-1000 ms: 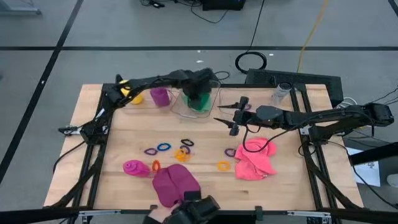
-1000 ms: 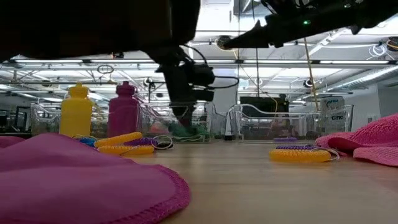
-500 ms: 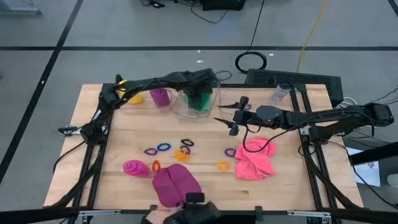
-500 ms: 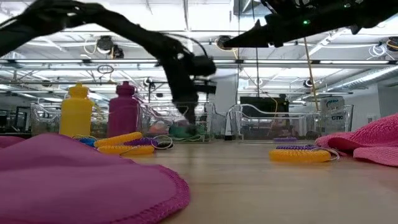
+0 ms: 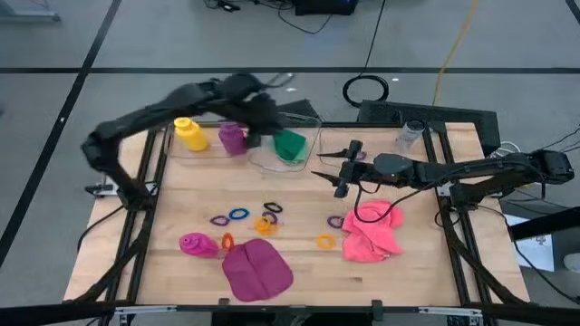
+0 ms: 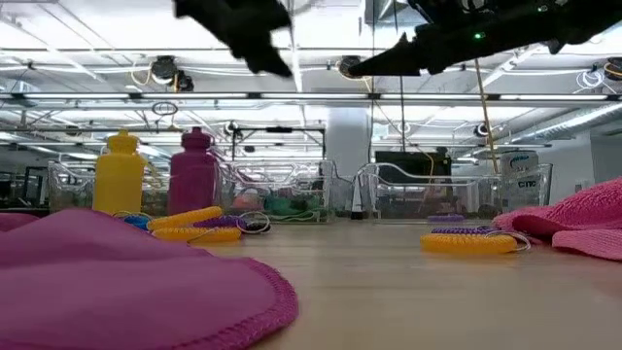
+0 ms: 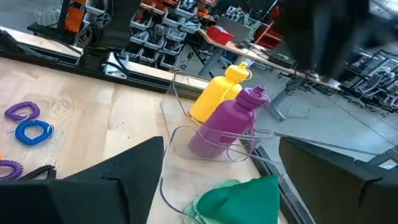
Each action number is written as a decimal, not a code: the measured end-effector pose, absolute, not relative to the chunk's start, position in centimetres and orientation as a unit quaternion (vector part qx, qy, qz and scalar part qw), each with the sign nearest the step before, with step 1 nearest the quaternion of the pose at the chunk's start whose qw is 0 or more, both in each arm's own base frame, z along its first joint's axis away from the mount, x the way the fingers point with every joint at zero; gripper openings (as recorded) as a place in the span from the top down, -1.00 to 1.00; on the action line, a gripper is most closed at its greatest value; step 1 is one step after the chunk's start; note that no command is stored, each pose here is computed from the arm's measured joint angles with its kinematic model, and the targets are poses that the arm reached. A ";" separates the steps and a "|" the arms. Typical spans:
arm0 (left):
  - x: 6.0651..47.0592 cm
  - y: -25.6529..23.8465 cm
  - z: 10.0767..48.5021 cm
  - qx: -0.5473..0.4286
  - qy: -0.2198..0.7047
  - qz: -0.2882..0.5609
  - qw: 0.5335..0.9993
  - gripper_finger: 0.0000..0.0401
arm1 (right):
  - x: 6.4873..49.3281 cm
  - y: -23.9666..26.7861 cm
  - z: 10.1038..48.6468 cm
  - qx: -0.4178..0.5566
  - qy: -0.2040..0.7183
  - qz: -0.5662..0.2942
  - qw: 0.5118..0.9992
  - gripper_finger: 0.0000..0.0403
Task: Pick & Place Sports Items
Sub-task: Put the purple spring keychain into the right transparent bin
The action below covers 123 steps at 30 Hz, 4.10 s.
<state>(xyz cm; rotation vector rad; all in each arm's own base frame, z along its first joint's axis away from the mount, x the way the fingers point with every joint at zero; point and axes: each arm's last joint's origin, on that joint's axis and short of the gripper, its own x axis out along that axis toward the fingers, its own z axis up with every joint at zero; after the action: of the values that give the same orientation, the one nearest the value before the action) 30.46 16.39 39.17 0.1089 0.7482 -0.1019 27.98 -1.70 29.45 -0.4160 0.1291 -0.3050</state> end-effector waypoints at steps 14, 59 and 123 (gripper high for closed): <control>25.1 8.5 34.5 0.078 0.192 -0.108 0.972 0.54 | 28.0 -1.7 29.5 -0.203 0.063 -0.149 0.966 -0.23; 23.5 -3.2 22.9 0.090 -0.043 -0.166 0.981 0.54 | 28.0 -1.7 29.5 -0.203 0.063 -0.148 0.966 -0.23; 18.1 -2.9 25.5 0.087 0.017 -0.140 0.986 0.54 | 28.0 -1.7 30.0 -0.178 0.033 -0.153 0.972 -0.23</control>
<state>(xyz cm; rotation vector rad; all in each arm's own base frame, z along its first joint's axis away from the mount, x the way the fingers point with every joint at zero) 18.11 -2.89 25.48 0.1739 0.0334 -0.2822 28.00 -1.68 29.99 -0.3593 0.0660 -0.3091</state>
